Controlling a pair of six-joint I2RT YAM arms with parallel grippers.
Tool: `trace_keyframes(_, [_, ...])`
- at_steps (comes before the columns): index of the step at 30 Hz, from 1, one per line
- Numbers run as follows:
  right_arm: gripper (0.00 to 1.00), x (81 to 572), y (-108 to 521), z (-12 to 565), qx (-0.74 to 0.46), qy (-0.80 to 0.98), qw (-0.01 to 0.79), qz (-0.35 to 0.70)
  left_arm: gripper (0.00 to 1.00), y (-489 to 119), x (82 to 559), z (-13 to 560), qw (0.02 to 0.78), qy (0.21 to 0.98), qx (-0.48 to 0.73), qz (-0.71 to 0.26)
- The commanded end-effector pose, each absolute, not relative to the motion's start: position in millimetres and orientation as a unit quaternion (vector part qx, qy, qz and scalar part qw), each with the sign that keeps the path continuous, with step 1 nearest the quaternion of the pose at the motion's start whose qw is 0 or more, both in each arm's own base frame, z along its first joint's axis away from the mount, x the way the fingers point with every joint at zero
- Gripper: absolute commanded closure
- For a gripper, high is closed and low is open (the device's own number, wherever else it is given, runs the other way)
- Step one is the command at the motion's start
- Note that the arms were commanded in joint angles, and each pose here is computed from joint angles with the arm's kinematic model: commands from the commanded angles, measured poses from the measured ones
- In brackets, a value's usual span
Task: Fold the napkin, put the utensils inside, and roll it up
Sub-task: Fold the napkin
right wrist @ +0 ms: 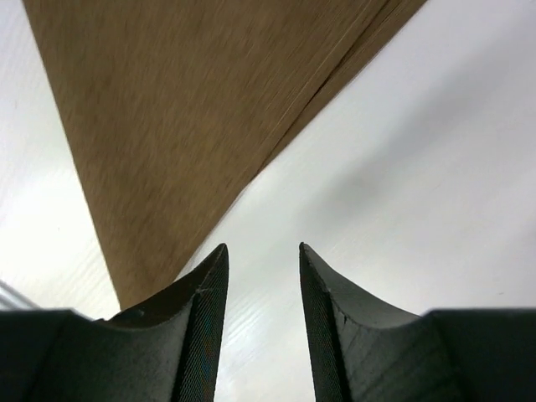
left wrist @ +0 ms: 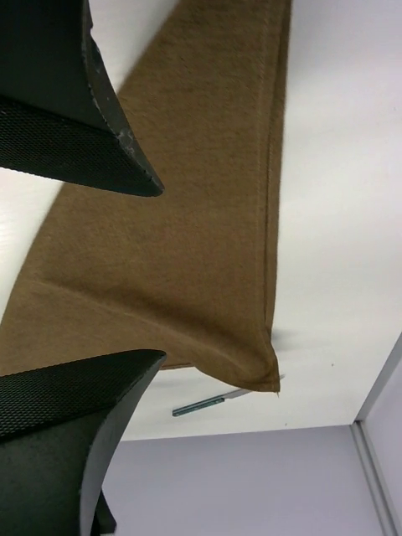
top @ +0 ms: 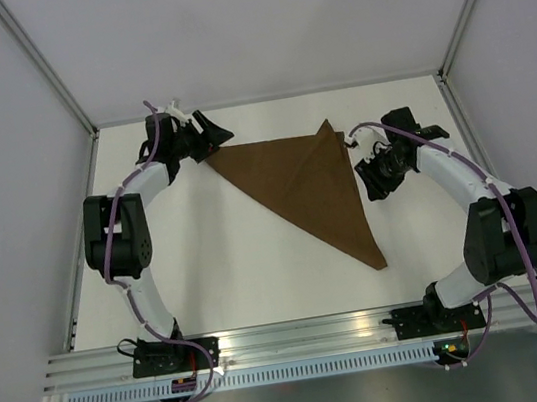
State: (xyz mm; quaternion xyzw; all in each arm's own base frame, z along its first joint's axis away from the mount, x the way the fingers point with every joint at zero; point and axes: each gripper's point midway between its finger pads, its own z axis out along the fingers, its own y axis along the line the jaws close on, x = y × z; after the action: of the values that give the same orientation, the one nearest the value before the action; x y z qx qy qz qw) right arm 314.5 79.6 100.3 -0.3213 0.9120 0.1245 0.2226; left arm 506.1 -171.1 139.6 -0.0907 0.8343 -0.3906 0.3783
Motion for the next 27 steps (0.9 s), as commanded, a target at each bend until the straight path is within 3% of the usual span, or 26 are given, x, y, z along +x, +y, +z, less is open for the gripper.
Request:
trace_keyframes(1, [0.54,261,70,84,-0.366,0.908,0.138,0.148,0.22,-200,524,159,0.384,0.803,-0.068,-0.45])
trace_keyframes(13, [0.44,195,84,66,-0.386,0.874,-0.017,0.293,0.23,-223,532,126,0.356,0.808,-0.072,-0.464])
trace_keyframes(27, [0.41,181,85,45,-0.366,0.857,-0.115,0.345,0.23,-218,543,97,0.337,0.83,-0.1,-0.434])
